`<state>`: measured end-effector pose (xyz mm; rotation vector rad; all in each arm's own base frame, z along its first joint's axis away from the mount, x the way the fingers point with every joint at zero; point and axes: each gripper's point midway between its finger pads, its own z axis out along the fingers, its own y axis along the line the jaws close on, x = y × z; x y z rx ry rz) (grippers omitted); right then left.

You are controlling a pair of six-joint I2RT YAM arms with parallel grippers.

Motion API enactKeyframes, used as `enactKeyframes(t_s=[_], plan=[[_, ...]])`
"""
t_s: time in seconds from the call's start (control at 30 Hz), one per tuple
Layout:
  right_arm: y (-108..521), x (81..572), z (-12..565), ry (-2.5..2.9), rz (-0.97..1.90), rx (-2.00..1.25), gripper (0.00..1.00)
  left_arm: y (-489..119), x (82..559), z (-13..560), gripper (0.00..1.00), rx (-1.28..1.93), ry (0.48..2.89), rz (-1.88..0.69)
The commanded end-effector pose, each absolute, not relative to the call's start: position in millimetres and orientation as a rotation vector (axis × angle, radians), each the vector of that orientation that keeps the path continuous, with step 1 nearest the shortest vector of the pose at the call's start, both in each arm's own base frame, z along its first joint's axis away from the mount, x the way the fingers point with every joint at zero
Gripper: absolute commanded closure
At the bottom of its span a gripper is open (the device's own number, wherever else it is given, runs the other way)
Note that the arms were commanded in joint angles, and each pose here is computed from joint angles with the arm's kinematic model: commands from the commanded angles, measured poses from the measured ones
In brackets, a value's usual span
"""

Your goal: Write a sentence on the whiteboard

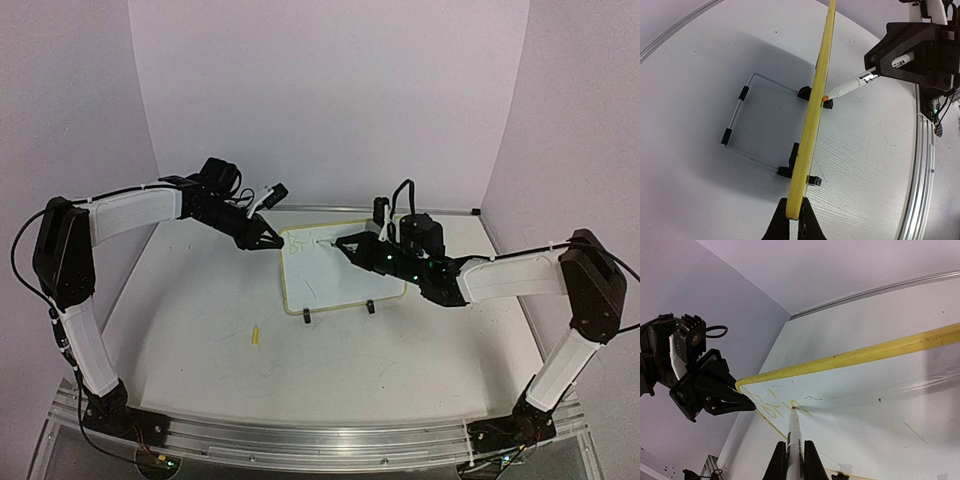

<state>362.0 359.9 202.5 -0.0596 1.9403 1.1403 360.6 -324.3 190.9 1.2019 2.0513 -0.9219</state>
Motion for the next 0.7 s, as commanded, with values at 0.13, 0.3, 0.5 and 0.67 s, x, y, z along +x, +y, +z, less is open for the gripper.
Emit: enactKeyframes(t_s=[0.13,0.3,0.5,0.67], plan=[[346,366,209,1.925,1.087,-0.012,1.0,-320,367,196,1.0,1.219,2.028,-0.838],[347,368,220,1.9,1.085,-0.017,1.0,-320,367,196,1.0,1.219,2.028,-0.838],[346,369,231,1.874,1.09,-0.018,1.0,-321,367,196,1.0,1.22,2.027,-0.837],[344,368,238,1.858,1.093,-0.016,1.0,-321,367,196,1.0,1.219,2.027,-0.838]])
